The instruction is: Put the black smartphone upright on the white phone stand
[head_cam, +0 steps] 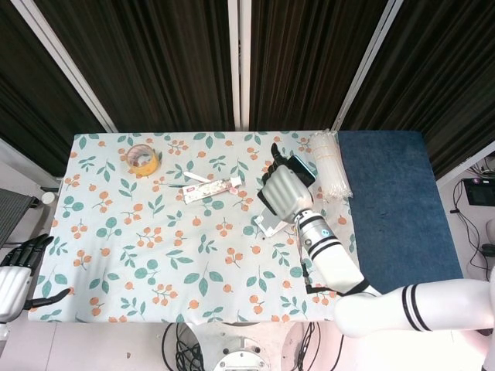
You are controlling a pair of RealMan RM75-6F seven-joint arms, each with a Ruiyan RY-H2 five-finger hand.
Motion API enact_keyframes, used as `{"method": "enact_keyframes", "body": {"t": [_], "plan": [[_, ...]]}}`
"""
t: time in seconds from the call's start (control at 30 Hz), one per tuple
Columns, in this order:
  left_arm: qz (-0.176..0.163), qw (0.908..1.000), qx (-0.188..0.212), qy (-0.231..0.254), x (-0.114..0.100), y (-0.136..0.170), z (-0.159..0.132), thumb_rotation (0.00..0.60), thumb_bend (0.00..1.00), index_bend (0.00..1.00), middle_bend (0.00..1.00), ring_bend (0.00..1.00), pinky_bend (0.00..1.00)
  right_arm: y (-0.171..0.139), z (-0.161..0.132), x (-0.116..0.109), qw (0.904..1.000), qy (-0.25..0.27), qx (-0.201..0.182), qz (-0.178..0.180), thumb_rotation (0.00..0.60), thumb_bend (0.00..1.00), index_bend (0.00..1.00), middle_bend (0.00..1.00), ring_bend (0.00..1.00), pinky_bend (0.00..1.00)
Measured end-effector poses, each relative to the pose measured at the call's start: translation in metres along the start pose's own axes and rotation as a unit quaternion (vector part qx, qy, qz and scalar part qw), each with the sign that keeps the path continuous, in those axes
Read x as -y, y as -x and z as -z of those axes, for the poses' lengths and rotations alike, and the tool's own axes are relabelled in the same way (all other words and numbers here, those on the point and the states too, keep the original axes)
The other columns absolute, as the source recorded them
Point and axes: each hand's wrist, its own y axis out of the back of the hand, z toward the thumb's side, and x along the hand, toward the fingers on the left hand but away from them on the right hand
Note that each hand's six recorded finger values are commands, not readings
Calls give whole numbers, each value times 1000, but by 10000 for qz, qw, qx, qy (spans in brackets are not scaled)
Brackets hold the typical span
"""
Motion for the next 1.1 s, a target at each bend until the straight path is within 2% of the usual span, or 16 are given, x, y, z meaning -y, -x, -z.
{"method": "enact_keyframes", "body": {"t": [0.2, 0.7, 1.1], "plan": [[4, 10000, 39, 6, 2, -1, -2, 438, 56, 84, 70, 102, 200, 0, -25, -9, 9994, -324, -124, -63, 600, 363, 563, 384, 388, 23], [-2, 10000, 58, 39, 3, 0, -2, 438, 56, 83, 71, 102, 200, 3, -58, -12, 9963, -813, -54, -289, 600, 365, 539, 357, 388, 31], [7, 10000, 37, 63, 3, 4, 2, 438, 56, 83, 71, 102, 199, 6, -70, 3, 9912, -1067, 181, -761, 600, 364, 530, 342, 382, 38]]}}
